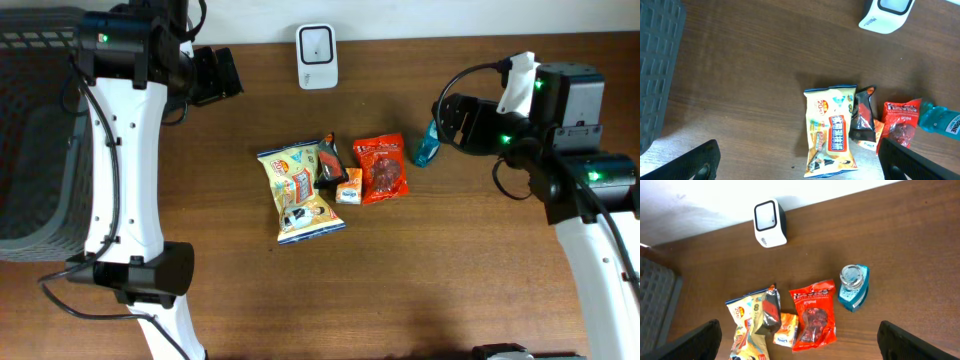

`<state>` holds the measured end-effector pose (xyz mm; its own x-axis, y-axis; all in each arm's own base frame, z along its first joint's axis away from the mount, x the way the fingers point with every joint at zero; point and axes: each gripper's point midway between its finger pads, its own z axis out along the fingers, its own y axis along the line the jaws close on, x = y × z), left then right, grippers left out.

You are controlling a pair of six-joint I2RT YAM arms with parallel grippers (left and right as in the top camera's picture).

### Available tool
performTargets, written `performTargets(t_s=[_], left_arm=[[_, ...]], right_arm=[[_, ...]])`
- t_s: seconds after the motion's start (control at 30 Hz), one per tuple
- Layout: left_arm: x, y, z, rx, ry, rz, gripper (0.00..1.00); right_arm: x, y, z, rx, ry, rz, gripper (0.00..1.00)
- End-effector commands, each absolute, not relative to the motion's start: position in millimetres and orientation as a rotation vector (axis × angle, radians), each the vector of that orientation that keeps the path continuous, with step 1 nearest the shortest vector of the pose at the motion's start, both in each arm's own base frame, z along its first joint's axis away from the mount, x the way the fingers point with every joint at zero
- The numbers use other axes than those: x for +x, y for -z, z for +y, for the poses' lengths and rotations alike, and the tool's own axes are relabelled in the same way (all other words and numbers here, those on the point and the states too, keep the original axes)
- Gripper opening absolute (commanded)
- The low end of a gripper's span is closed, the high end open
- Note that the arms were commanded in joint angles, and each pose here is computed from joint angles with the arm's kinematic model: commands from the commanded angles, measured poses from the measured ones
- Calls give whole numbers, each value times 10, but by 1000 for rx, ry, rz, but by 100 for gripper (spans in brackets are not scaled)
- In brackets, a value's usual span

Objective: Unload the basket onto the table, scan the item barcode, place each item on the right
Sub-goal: 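Raise the left arm aside and reach the right gripper to the mouthwash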

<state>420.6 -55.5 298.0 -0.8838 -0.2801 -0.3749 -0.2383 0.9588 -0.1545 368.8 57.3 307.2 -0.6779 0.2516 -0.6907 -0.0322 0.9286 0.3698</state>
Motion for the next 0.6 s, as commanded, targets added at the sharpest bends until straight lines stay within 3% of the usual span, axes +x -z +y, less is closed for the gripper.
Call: performTargets(t_s=[0.0, 0.17, 0.27, 0.4, 0.57], left_arm=[[4161, -3082, -529, -361, 153, 2685, 99], [4161, -3082, -530, -361, 153, 2685, 99], [4161, -3082, -530, -361, 153, 2685, 99], [4162, -3083, -529, -361, 153, 2684, 99], [4161, -3082, -529, -361, 153, 2685, 99]], right_arm=[[3806, -3051, 524, 276, -455, 2270, 99], [4142, -2475, 446, 846, -562, 2311, 99], [4416, -2082, 361, 1128, -554, 2262, 91], [4407, -1985, 355, 995, -396, 2320, 92], [3764, -2186, 451, 958, -190, 2465, 98]])
